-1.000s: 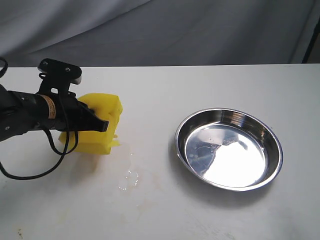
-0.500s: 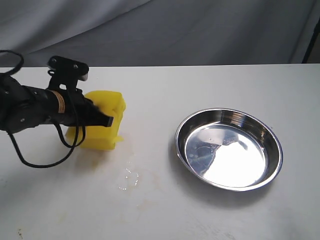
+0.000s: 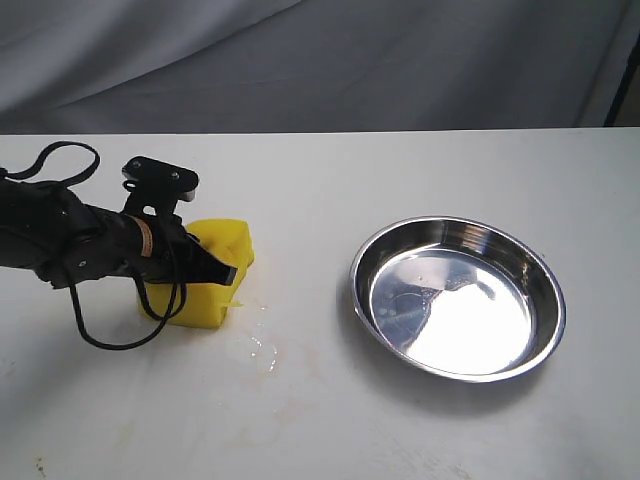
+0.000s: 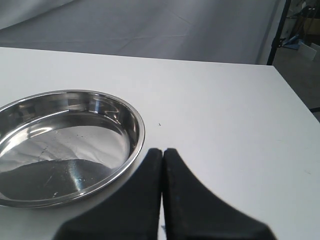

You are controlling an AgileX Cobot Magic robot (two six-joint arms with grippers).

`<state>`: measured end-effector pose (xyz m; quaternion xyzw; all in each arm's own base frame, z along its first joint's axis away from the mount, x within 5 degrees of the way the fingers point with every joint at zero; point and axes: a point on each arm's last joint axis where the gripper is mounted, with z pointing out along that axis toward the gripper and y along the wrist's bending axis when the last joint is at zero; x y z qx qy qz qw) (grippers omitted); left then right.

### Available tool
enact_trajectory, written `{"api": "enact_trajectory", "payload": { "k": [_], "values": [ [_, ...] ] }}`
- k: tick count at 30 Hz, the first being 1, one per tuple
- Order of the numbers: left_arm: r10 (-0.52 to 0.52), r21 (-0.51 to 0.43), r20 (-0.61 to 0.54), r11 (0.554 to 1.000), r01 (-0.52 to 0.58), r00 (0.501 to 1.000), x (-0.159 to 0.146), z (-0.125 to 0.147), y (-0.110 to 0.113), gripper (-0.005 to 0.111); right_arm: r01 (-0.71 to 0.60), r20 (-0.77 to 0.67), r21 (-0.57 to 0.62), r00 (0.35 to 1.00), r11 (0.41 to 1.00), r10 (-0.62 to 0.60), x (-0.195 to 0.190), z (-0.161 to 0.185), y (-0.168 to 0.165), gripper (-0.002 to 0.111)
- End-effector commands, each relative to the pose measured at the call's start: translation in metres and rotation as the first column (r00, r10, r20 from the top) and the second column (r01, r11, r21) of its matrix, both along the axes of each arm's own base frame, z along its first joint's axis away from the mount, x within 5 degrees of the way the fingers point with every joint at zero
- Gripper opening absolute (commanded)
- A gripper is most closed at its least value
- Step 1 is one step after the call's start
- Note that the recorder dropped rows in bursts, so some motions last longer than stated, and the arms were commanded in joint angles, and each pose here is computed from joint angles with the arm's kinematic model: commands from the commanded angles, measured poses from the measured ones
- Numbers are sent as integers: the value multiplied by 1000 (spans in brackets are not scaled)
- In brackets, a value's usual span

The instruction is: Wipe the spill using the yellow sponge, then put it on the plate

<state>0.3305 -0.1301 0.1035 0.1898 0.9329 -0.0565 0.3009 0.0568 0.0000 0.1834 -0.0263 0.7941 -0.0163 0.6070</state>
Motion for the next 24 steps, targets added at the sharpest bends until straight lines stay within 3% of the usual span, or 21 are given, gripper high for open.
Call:
{"api": "enact_trajectory", "payload": {
  "k": [1, 15, 24],
  "values": [
    [24, 52, -75, 998, -20, 997, -6, -14, 6, 0, 8, 5, 7, 1000, 1000, -8, 0, 0, 0, 0],
    [41, -28, 153, 999, -37, 987, -12, 81, 10, 0, 8, 5, 7, 1000, 1000, -8, 0, 0, 0, 0],
    [51, -70, 250, 997, -34, 967, -21, 119, 14, 0, 8, 5, 7, 1000, 1000, -8, 0, 0, 0, 0]
  ]
}}
